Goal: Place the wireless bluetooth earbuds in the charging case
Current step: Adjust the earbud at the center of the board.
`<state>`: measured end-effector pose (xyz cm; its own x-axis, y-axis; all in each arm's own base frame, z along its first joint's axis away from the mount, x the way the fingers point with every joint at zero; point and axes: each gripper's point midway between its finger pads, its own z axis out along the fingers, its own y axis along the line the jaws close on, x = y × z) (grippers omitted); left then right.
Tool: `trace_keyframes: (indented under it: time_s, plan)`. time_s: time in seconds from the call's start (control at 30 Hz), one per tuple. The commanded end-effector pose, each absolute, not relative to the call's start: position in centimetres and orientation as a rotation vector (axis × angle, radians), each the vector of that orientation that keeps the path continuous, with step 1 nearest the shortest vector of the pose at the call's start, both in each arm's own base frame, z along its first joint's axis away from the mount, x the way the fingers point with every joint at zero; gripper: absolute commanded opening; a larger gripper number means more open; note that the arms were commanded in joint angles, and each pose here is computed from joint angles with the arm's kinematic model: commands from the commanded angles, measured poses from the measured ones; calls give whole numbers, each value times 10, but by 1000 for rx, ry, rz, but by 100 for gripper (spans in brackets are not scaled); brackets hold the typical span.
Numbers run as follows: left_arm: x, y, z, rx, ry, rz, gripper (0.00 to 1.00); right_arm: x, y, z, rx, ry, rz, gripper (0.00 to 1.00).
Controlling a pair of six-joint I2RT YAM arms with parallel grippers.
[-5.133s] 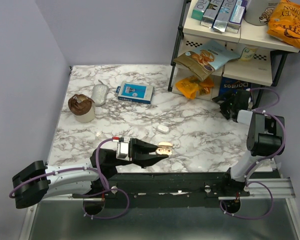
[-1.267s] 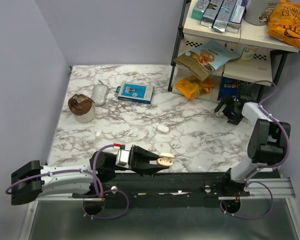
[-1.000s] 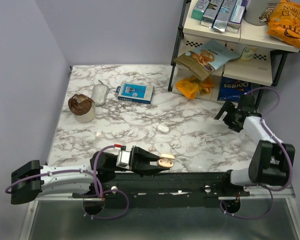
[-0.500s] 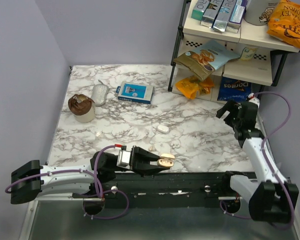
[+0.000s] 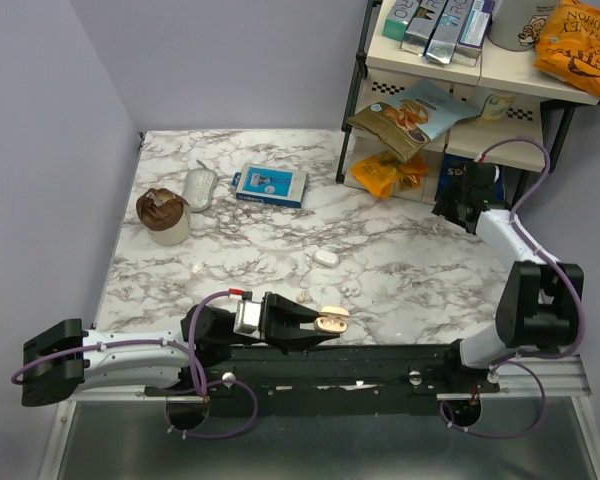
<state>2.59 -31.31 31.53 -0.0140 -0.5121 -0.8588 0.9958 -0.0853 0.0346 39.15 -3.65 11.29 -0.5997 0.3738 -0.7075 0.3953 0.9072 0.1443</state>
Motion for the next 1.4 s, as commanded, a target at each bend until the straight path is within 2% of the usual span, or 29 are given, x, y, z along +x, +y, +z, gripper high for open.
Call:
trace_keyframes:
  time_s: [0.0,0.07,0.3,0.7,0.83,0.97,1.07,1.37]
  plan:
    - [28,-307,319,828,735,-1461,0,388,-45,87,547,2414,-136,64]
    - [29,-309,316,839,746,-1444,0,389,-47,76,548,2447,-160,61]
    - [33,-314,312,869,758,-1401,0,395,-54,54,513,2532,-234,61]
    - [33,-318,308,881,764,-1401,0,411,-47,52,392,2567,-222,53]
    - [33,-318,307,882,770,-1406,0,415,-38,49,346,2579,-212,55]
    - [32,-318,307,878,771,-1412,0,419,-30,45,316,2591,-206,64]
    - [33,-317,306,875,773,-1408,0,422,-25,45,312,2592,-174,66]
    - [34,-316,304,871,781,-1400,0,425,-6,31,267,2655,-130,61]
